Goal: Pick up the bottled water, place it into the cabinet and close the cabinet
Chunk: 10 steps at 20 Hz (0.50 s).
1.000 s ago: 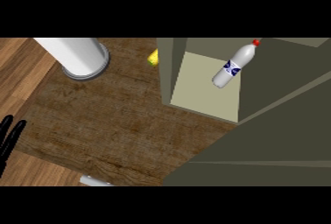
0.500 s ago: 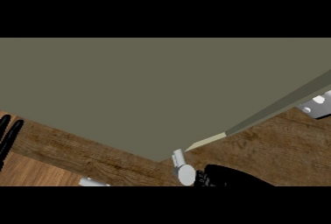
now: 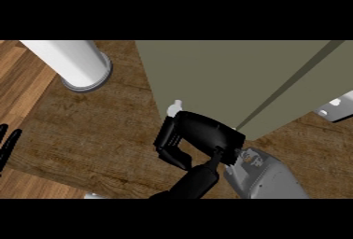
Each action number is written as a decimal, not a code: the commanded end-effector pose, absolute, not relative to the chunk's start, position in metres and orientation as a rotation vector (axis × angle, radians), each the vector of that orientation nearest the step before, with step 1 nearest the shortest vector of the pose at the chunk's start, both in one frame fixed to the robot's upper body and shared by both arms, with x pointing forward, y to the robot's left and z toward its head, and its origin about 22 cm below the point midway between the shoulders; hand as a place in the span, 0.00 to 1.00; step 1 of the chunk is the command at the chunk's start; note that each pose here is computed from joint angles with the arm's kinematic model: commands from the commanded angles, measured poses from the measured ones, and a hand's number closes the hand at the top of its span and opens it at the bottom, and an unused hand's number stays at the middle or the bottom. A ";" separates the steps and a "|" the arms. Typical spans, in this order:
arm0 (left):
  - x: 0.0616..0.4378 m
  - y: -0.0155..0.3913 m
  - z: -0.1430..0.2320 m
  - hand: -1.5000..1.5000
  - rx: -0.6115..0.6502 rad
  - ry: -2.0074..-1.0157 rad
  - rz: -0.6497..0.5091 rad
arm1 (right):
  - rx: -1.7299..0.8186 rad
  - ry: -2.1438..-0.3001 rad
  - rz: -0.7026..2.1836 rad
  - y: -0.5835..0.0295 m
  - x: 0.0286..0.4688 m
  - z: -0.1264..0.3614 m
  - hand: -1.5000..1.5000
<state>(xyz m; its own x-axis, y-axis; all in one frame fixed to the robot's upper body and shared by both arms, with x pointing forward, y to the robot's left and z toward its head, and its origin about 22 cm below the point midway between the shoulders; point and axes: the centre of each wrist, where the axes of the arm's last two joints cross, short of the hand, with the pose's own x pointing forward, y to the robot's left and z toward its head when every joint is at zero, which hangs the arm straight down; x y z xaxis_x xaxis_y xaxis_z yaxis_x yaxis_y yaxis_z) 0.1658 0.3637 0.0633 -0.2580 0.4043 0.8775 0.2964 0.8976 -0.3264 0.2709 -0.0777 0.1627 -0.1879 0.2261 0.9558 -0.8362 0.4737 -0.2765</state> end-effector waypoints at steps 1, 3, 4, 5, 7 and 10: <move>0.163 0.368 0.060 0.00 -0.522 -1.854 0.125 | 0.504 -1.439 0.984 -0.048 0.304 0.178 1.00; 0.164 0.370 0.059 0.00 -0.507 -1.866 0.145 | 0.443 -1.498 0.921 -0.041 0.318 0.196 1.00; 0.162 0.373 0.059 0.00 -0.497 -1.864 0.132 | 0.403 -1.527 0.884 -0.038 0.324 0.197 1.00; 0.160 0.374 0.059 0.00 -0.483 -1.867 0.153 | 0.385 -1.540 0.838 -0.039 0.334 0.204 1.00; 0.161 0.371 0.059 0.00 -0.512 -1.857 0.123 | 0.345 -1.554 0.769 -0.030 0.344 0.207 1.00; 0.160 0.376 0.056 0.00 -0.495 -1.863 0.147 | 0.305 -1.579 0.663 -0.025 0.363 0.215 1.00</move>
